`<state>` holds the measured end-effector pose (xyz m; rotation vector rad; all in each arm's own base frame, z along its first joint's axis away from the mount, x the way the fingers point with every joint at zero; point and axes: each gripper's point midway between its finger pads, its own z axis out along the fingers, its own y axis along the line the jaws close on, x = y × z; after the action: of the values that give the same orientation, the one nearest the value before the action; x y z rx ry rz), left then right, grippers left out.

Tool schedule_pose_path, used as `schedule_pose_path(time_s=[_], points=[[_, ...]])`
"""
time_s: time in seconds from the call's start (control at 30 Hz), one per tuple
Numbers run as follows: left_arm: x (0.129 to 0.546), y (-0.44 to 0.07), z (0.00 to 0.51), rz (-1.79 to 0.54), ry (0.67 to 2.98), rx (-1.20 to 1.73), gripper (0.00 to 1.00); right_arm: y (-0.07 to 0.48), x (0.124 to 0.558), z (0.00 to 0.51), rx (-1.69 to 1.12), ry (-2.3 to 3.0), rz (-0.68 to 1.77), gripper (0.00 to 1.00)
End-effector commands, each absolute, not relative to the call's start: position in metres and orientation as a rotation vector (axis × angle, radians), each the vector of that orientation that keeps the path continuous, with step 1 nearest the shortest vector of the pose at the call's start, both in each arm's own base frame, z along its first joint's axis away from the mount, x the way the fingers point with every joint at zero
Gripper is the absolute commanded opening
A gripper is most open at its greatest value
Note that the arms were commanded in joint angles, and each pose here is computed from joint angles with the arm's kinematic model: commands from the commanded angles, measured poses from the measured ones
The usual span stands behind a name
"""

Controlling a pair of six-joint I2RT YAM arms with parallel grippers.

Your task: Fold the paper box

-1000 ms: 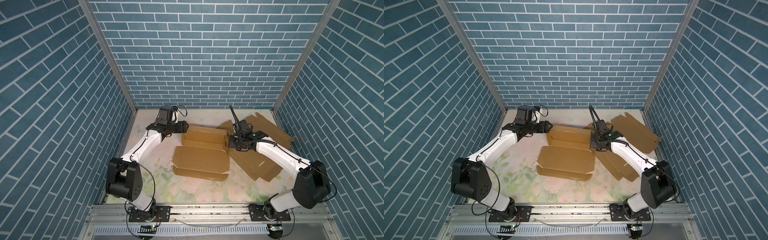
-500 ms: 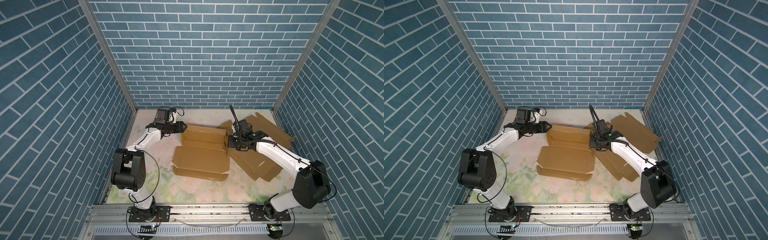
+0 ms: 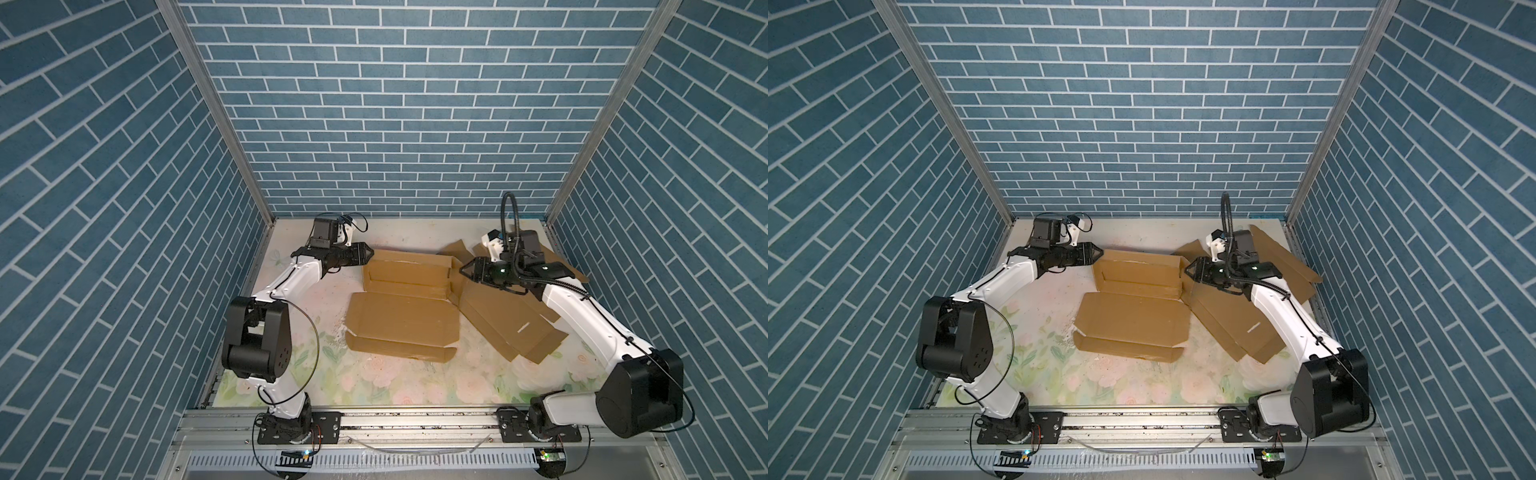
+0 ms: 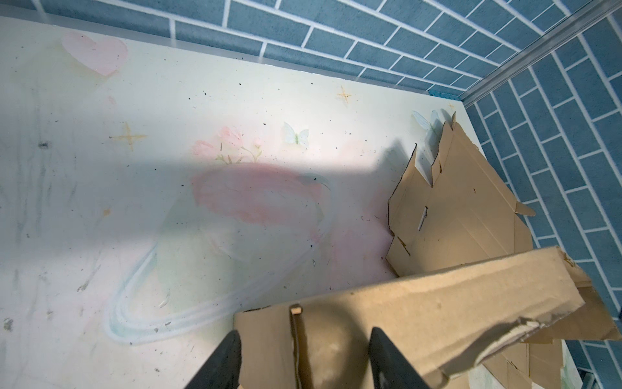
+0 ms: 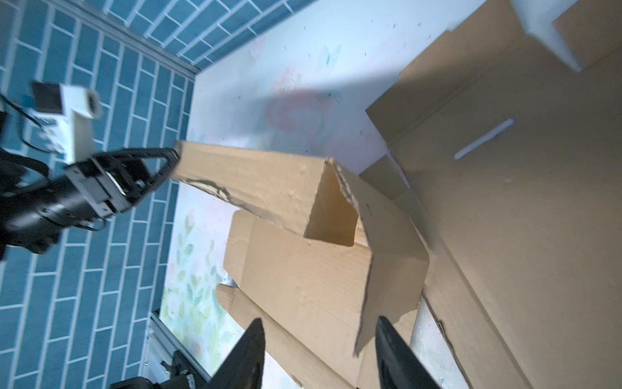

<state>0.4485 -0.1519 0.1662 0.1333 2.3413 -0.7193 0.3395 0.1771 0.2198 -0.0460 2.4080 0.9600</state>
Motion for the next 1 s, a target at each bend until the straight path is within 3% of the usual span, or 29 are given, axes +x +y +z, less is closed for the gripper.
schedule_pose_path(time_s=[0.0, 0.13, 0.27, 0.57, 0.97], points=[[0.44, -0.143, 0.134, -0.683, 2.435, 0.108, 0.61, 0.152, 0.348, 0.231, 0.006, 2.333, 1.016, 0.53], [0.441, -0.143, 0.132, -0.682, 2.437, 0.108, 0.61, 0.107, 0.375, 0.194, 0.102, 2.401, 0.705, 0.47], [0.441, -0.143, 0.132, -0.68, 2.44, 0.108, 0.61, 0.103, 0.393, 0.156, 0.028, 2.457, 0.554, 0.45], [0.442, -0.142, 0.132, -0.675, 2.442, 0.107, 0.61, 0.163, 0.389, 0.126, -0.457, 2.401, 0.426, 0.51], [0.442, -0.142, 0.13, -0.677, 2.443, 0.1, 0.61, 0.215, 0.367, 0.133, -0.748, 2.252, 0.581, 0.51]])
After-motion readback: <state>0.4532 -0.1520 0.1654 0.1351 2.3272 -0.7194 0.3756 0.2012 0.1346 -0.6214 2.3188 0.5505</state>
